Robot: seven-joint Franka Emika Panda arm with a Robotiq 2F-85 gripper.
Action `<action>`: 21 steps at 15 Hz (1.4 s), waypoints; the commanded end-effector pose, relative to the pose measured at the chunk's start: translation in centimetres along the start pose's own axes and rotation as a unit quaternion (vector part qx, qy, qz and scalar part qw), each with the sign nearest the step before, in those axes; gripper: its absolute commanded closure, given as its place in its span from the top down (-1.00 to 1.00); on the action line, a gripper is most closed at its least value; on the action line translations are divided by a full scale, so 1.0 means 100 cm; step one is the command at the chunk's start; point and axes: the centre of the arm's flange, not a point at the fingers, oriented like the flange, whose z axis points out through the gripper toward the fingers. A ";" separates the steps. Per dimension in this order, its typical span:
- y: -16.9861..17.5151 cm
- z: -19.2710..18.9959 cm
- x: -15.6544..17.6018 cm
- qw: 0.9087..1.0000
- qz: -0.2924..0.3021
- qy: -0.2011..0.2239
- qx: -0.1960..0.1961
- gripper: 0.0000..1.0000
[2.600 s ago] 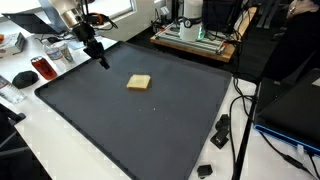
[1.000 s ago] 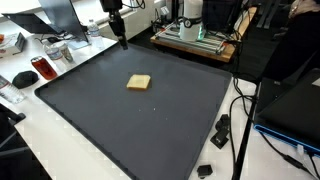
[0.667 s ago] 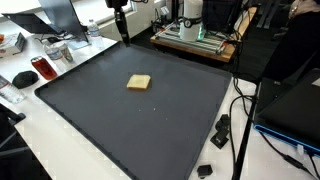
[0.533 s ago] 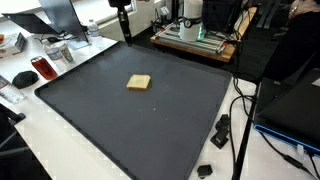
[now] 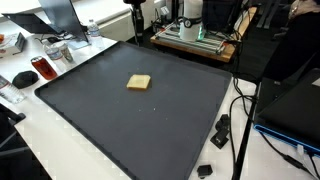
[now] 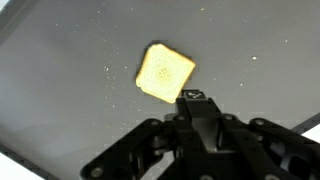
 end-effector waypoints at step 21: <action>0.007 0.043 -0.016 0.999 0.007 -0.022 -0.039 -0.89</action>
